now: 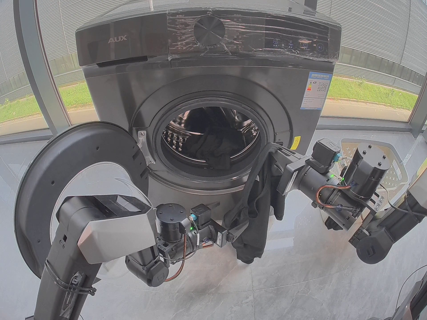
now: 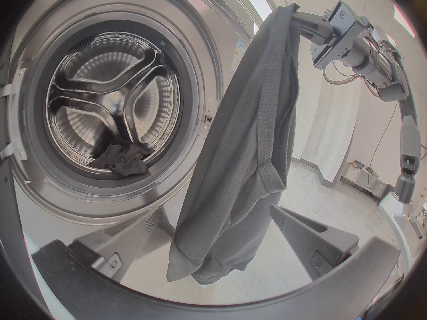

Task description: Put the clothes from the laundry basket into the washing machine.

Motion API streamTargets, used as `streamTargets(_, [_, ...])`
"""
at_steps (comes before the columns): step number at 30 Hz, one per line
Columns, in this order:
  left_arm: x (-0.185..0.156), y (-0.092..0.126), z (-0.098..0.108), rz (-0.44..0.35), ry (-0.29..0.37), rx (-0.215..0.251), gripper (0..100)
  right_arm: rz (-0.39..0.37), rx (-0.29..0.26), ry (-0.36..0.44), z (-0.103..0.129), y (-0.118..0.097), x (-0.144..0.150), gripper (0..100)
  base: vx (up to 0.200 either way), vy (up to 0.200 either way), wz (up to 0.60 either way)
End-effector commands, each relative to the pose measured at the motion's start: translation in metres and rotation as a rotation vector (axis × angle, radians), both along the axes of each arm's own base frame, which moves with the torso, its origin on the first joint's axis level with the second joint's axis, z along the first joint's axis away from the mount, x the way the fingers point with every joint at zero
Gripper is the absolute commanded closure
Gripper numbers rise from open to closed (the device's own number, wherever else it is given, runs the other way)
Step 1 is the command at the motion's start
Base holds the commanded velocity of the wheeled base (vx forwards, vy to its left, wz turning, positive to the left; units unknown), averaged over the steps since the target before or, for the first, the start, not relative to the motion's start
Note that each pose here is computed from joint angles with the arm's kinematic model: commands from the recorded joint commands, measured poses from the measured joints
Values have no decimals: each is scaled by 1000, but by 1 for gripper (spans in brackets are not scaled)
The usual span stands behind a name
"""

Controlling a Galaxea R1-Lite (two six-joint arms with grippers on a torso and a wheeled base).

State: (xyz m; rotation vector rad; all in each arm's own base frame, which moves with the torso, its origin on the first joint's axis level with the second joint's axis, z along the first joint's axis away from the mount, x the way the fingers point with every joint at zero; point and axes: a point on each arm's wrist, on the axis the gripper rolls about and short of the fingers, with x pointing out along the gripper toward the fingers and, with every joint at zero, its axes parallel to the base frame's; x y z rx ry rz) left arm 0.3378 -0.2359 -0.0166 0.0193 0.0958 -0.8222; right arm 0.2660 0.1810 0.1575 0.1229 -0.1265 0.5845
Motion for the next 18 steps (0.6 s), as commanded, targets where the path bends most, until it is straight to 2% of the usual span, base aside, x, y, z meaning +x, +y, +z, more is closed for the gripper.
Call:
streamTargets(1, [2,-4,-8,-19,8,4,0,0,-6,12,-4,1,1,100,0,0,0])
streamTargets(10, [16,-11,-13,-10,-24,-15,0,10,-7,17,-6,3,-1,100,0,0,0])
streamTargets(11, [16,-12,-13,-9,-25,-16,100,10,-8,18,-6,3,-1,100,0,0,0])
streamTargets(18, [18,-13,-11,-9,-38,-21,100,10,-8,18,-6,2,-1,100,0,0,0])
